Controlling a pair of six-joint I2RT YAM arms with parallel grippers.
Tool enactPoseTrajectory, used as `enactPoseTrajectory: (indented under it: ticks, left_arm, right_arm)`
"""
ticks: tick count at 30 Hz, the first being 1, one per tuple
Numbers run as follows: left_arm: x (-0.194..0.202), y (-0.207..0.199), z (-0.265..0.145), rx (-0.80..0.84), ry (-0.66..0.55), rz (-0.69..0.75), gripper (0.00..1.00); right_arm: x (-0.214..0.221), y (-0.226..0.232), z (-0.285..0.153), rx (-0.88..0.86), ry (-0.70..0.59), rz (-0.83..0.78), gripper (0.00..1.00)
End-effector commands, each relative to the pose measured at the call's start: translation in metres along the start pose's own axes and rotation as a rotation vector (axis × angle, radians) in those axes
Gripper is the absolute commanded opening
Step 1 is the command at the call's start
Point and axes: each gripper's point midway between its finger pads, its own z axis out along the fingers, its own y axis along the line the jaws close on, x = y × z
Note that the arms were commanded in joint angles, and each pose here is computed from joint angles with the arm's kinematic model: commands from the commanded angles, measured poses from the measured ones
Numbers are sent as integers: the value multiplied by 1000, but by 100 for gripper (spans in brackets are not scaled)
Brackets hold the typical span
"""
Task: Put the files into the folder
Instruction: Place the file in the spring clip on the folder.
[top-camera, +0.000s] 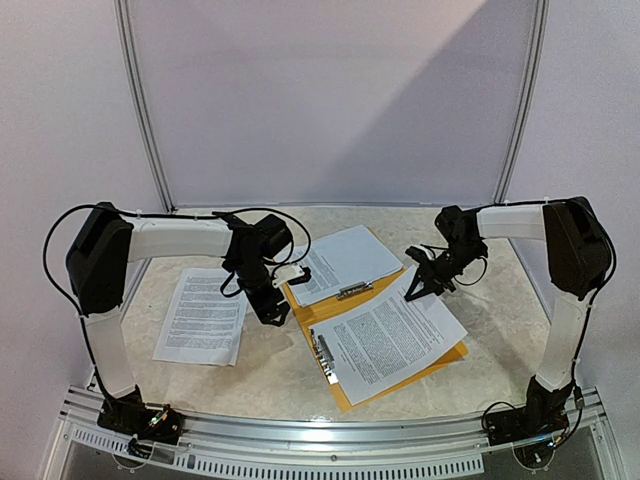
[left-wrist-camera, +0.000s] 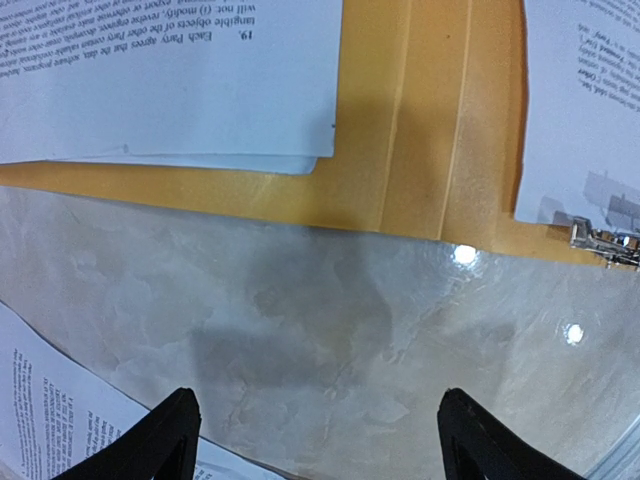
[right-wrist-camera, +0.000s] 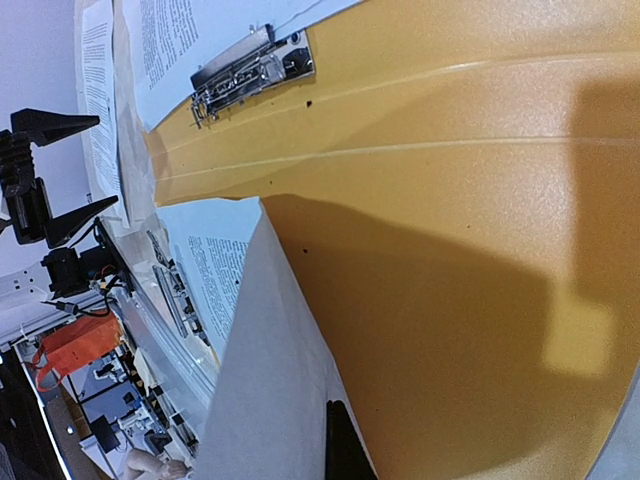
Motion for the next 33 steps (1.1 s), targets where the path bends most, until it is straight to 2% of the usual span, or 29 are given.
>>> enactPoseTrajectory:
  ticks: [1,32,33]
  left_arm:
    - [-1,-7,2,3,6,25,84]
    - [-1,-6,2,0,13,28,84]
    - [-1,-6,2,0,13,27,84]
  right_arm:
    - [0,2,-2,-20,-8,3,0]
    - [6,0,-1,-61,-17,9,0]
    - [5,0,-2,-59,-17,10,5]
